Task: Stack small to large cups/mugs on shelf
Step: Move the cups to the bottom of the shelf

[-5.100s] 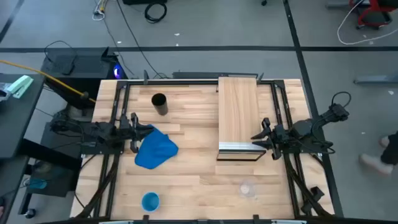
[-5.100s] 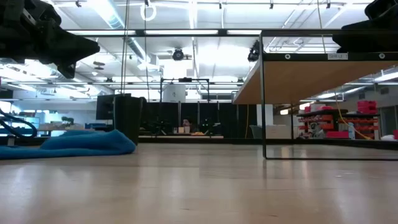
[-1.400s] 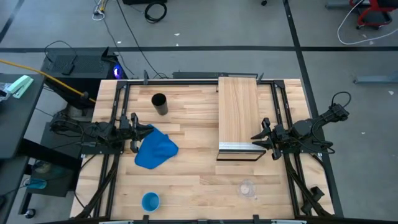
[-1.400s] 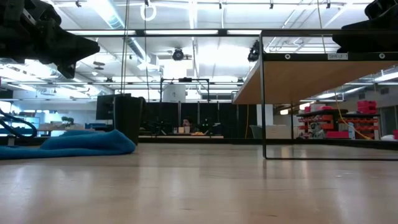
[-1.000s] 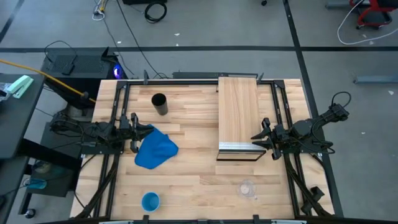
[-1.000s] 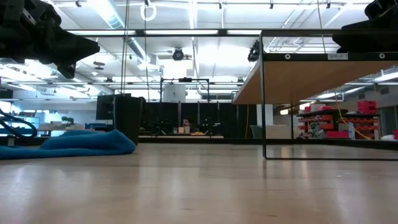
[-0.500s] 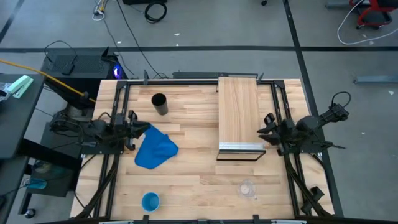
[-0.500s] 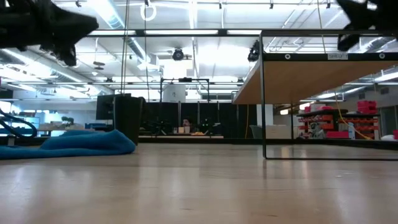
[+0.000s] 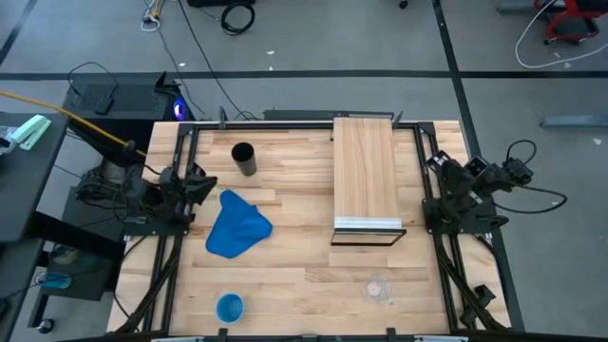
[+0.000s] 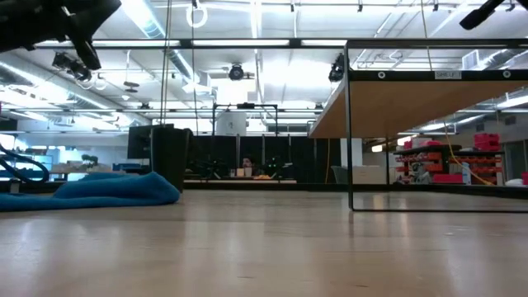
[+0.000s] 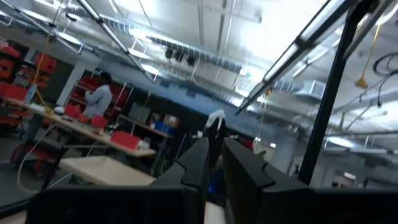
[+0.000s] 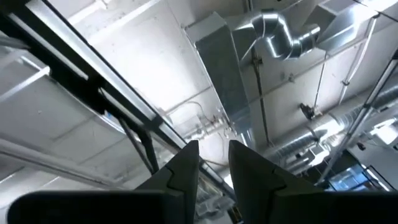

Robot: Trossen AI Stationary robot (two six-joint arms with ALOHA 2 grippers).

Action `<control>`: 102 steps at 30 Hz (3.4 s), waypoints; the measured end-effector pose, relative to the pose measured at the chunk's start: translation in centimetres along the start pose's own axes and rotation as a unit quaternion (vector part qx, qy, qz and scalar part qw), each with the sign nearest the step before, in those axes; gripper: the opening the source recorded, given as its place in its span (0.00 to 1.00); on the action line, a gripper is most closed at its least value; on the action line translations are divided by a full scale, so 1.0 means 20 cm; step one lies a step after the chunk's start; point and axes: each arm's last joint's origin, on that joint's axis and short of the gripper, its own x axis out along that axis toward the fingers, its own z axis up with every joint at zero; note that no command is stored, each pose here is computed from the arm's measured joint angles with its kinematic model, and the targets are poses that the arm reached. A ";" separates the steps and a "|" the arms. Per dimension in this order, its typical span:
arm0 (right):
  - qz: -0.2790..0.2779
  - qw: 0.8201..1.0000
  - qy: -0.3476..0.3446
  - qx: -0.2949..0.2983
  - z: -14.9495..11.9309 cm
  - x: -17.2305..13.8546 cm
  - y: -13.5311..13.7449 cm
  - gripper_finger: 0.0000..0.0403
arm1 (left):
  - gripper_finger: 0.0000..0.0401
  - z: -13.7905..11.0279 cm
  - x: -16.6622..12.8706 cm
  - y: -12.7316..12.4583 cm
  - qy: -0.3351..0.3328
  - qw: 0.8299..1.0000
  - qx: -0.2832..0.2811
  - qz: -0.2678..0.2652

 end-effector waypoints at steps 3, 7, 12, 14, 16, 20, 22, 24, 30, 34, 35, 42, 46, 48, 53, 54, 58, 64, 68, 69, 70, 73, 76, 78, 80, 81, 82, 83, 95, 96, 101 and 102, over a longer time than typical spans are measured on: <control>0.001 1.000 -0.004 0.001 0.00 0.00 0.00 0.24 | 0.13 0.03 0.00 0.00 -0.024 0.999 -0.032 -0.004; 0.001 1.000 -0.009 0.024 0.01 0.00 0.00 0.24 | 0.12 0.09 -0.01 -0.01 -0.080 0.993 -0.084 -0.015; 0.003 0.999 -0.022 0.044 0.05 0.03 0.01 0.24 | 0.12 0.18 -0.03 -0.01 -0.173 0.975 -0.134 -0.035; 0.004 0.998 -0.029 0.047 0.07 0.04 0.02 0.24 | 0.12 0.22 -0.05 -0.01 -0.207 0.969 -0.132 -0.037; 0.005 0.998 -0.033 0.047 0.08 0.05 0.02 0.24 | 0.12 0.25 -0.06 -0.01 -0.242 0.962 -0.118 -0.036; 0.005 0.998 -0.031 0.046 0.10 0.06 0.03 0.24 | 0.11 0.36 -0.07 -0.02 -0.290 0.951 -0.104 -0.031; 0.005 0.999 -0.029 0.045 0.10 0.07 0.03 0.24 | 0.11 0.43 -0.06 -0.04 -0.301 0.948 -0.094 -0.031; 0.004 0.999 -0.029 0.045 0.10 0.07 0.03 0.24 | 0.11 0.51 -0.04 -0.07 -0.294 0.953 -0.069 -0.036; 0.007 0.999 -0.022 0.043 0.09 0.07 0.03 0.24 | 0.10 0.75 0.03 -0.16 -0.211 0.977 0.021 -0.030; 0.007 0.999 -0.022 0.043 0.09 0.07 0.03 0.24 | 0.11 0.92 0.09 -0.20 -0.154 0.987 0.048 0.010; 0.007 0.999 -0.021 0.043 0.09 0.07 0.03 0.24 | 0.11 0.96 0.10 -0.21 -0.138 0.988 0.054 0.029; 0.007 0.999 -0.020 0.044 0.09 0.07 0.03 0.24 | 0.15 1.16 0.27 -0.30 -0.012 0.974 0.126 0.190; 0.007 0.999 -0.020 0.044 0.09 0.07 0.03 0.24 | 0.17 1.19 0.38 -0.35 0.066 0.946 0.171 0.266; 0.007 0.999 -0.020 0.044 0.09 0.07 0.03 0.24 | 0.19 1.19 0.43 -0.38 0.094 0.933 0.180 0.296; 0.007 0.999 -0.020 0.044 0.09 0.07 0.03 0.24 | 0.20 1.21 0.48 -0.41 0.148 0.917 0.159 0.335; 0.007 0.999 -0.020 0.044 0.09 0.07 0.03 0.24 | 0.20 1.21 0.48 -0.41 0.159 0.914 0.153 0.340; 0.007 0.999 -0.019 0.044 0.09 0.07 0.03 0.24 | 0.19 1.17 0.50 -0.42 0.225 0.914 0.131 0.312; 0.000 0.998 0.024 0.052 0.09 0.10 0.04 0.24 | 0.16 1.10 0.57 -0.47 0.259 0.930 0.117 0.234; -0.016 0.993 0.112 0.027 0.18 0.23 0.10 0.24 | 0.13 1.11 0.62 -0.50 0.232 0.947 0.124 0.181; -0.019 0.991 0.133 0.017 0.21 0.27 0.11 0.24 | 0.12 1.12 0.63 -0.51 0.226 0.950 0.128 0.173; -0.021 0.989 0.150 0.006 0.25 0.31 0.13 0.24 | 0.12 1.12 0.63 -0.51 0.223 0.952 0.131 0.164; -0.024 0.980 0.193 -0.028 0.36 0.45 0.19 0.24 | 0.11 1.13 0.63 -0.51 0.224 0.956 0.126 0.144; -0.047 0.968 0.240 -0.060 0.46 0.56 0.23 0.24 | 0.12 1.11 0.64 -0.50 0.241 0.955 0.105 0.140; -0.068 0.956 0.275 -0.078 0.51 0.62 0.25 0.24 | 0.13 1.09 0.65 -0.49 0.254 0.953 0.087 0.140; -0.078 0.947 0.297 -0.093 0.55 0.68 0.27 0.24 | 0.13 1.07 0.67 -0.49 0.266 0.951 0.077 0.135; -0.080 0.943 0.306 -0.101 0.56 0.71 0.28 0.24 | 0.13 1.06 0.68 -0.48 0.268 0.951 0.075 0.131; -0.079 0.941 0.312 -0.108 0.58 0.74 0.29 0.24 | 0.13 1.05 0.70 -0.48 0.270 0.952 0.075 0.125; -0.078 0.938 0.317 -0.115 0.59 0.76 0.30 0.24 | 0.13 1.03 0.72 -0.47 0.271 0.952 0.074 0.118; -0.137 0.916 0.361 -0.110 0.60 0.80 0.30 0.24 | 0.12 0.85 0.96 -0.02 0.345 0.917 0.035 0.198; -0.143 0.914 0.366 -0.102 0.59 0.79 0.30 0.24 | 0.12 0.84 0.97 0.04 0.351 0.911 0.030 0.216; -0.188 0.902 0.384 -0.066 0.57 0.76 0.28 0.24 | 0.17 0.77 0.95 0.33 0.433 0.837 -0.004 0.334; -0.198 0.898 0.387 -0.061 0.56 0.76 0.28 0.24 | 0.18 0.74 0.93 0.38 0.460 0.813 -0.017 0.356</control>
